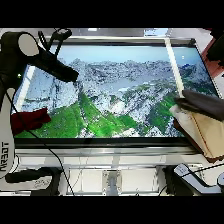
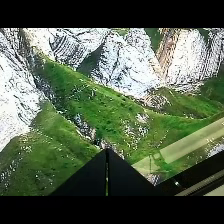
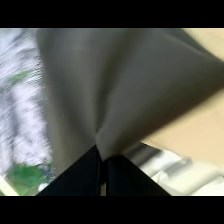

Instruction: Fold the shirts.

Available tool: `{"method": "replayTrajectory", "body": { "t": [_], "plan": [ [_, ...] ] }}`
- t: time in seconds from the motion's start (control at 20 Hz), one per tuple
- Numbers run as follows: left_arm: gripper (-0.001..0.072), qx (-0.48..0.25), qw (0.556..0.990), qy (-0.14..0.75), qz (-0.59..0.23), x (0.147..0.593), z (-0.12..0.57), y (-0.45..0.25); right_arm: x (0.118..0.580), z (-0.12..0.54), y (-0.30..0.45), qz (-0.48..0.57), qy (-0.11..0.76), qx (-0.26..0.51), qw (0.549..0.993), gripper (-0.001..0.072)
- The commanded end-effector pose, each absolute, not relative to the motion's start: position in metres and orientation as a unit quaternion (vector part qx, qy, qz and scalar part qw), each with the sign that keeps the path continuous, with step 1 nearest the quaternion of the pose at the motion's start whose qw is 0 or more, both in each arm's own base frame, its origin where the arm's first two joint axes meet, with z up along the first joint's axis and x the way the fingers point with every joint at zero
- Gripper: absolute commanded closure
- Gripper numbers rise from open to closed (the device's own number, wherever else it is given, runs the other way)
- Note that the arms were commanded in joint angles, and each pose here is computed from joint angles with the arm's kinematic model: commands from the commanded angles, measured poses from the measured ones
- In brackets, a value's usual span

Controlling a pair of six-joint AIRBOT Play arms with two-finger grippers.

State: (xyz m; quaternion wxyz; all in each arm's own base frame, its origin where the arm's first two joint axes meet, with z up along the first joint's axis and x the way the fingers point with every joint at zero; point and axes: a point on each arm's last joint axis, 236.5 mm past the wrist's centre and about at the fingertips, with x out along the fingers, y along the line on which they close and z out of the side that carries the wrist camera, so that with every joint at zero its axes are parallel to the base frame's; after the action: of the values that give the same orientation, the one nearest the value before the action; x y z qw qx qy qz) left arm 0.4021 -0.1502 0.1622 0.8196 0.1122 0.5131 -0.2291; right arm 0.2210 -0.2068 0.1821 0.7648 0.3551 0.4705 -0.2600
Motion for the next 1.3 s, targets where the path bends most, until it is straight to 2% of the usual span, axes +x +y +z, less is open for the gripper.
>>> {"method": "replayTrajectory", "body": {
  "t": [0.0,0.1,0.3,0.35,0.4,0.45,0.55,0.7,0.85,0.95,1.1,1.15,1.2,1.25],
  "plan": [
    [0.0698,0.111,0.811,0.525,-0.234,0.395,0.159,-0.151,0.136,0.178,-0.236,-0.375,0.477,0.389,0.693,0.0690],
    [0.0698,0.111,0.810,0.526,-0.233,0.395,0.159,-0.150,0.117,0.175,-0.245,-0.410,0.490,0.375,0.672,0.0690],
    [0.0698,0.102,0.814,0.523,-0.231,0.397,0.161,-0.153,0.127,0.163,-0.243,-0.392,0.504,0.364,0.678,0.0674],
    [0.0698,0.100,0.814,0.523,-0.233,0.397,0.161,-0.154,0.132,0.159,-0.242,-0.385,0.507,0.364,0.680,0.0549],
    [0.0698,0.096,0.813,0.522,-0.237,0.396,0.161,-0.156,0.138,0.157,-0.239,-0.373,0.507,0.367,0.685,0.0344],
    [0.0698,0.094,0.813,0.522,-0.240,0.395,0.162,-0.158,0.151,0.159,-0.235,-0.355,0.498,0.372,0.698,0.0265],
    [0.0698,0.090,0.813,0.520,-0.245,0.395,0.162,-0.161,0.201,0.175,-0.221,-0.281,0.444,0.395,0.753,0.0265],
    [0.0698,0.071,0.827,0.494,-0.258,0.405,0.171,-0.173,0.304,0.248,-0.154,-0.059,0.314,0.422,0.849,0.0266],
    [0.0698,0.036,0.846,0.450,-0.284,0.418,0.188,-0.195,0.353,0.281,-0.074,0.105,0.280,0.299,0.906,0.0266],
    [0.0698,0.028,0.852,0.437,-0.287,0.423,0.193,-0.199,0.365,0.260,-0.045,0.131,0.315,0.188,0.921,0.0266],
    [0.0698,0.028,0.852,0.436,-0.287,0.423,0.193,-0.199,0.363,0.214,-0.044,0.083,0.404,0.048,0.910,0.0266],
    [0.0698,0.028,0.852,0.436,-0.287,0.423,0.193,-0.199,0.361,0.205,-0.053,0.050,0.425,0.018,0.904,0.0289],
    [0.0698,0.028,0.852,0.436,-0.287,0.423,0.193,-0.199,0.358,0.199,-0.065,0.025,0.440,-0.021,0.897,0.0341],
    [0.0698,0.028,0.852,0.436,-0.287,0.423,0.193,-0.199,0.356,0.196,-0.074,0.007,0.450,-0.049,0.891,0.0340]
  ]
}}
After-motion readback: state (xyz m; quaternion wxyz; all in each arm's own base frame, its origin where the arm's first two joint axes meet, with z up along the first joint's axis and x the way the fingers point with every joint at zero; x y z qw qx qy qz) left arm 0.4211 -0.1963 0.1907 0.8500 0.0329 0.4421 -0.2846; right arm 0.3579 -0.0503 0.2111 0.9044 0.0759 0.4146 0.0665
